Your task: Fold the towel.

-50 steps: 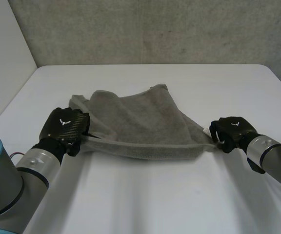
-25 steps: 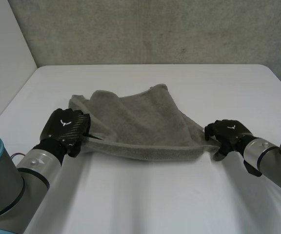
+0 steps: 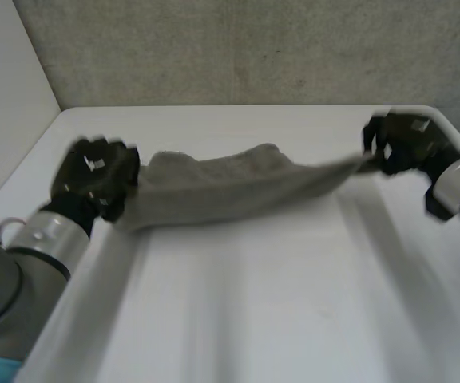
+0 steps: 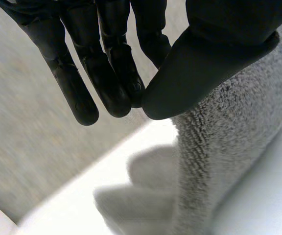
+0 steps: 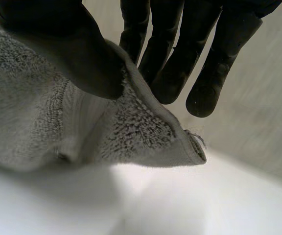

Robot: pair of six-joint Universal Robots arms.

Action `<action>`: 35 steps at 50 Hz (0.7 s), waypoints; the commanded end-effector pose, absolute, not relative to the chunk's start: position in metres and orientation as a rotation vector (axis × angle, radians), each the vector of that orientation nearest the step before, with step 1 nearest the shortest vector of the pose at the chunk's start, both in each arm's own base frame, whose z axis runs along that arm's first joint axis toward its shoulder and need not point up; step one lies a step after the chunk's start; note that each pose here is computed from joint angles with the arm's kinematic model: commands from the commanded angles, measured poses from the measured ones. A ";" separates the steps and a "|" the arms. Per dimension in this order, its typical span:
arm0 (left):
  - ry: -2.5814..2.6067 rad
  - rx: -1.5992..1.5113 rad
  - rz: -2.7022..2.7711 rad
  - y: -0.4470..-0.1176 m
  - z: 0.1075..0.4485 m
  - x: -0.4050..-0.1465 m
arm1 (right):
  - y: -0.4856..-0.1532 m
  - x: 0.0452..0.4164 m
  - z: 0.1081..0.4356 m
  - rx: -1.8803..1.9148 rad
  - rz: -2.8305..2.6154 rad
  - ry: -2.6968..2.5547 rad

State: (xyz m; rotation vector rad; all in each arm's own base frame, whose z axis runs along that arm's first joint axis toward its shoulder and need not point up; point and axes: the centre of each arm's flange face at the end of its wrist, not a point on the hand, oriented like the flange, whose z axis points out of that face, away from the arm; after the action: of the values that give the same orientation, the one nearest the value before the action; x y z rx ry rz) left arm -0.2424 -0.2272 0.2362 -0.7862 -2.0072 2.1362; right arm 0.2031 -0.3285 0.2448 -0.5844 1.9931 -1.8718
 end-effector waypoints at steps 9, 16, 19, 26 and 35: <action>-1.449 -0.572 2.611 -0.190 0.420 -0.224 | -0.261 0.188 0.430 -0.762 -2.163 1.651; -1.690 -0.624 2.423 -0.221 0.398 -0.237 | -0.273 0.196 0.430 -0.906 -2.089 1.762; -1.793 -0.659 2.343 -0.240 0.372 -0.245 | -0.280 0.213 0.412 -0.968 -2.021 1.807; -1.989 -0.724 2.177 -0.286 0.310 -0.260 | -0.308 0.245 0.345 -1.158 -1.908 2.009; -1.959 -0.705 2.247 -0.354 0.300 -0.274 | -0.354 0.286 0.314 -1.220 -2.124 1.930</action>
State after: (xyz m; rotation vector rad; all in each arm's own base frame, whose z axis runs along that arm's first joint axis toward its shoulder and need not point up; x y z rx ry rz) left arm -0.2673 -0.3159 0.2891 -0.7304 -2.0382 2.1438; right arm 0.2626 -0.3241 0.3165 -1.2430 2.0489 -1.8886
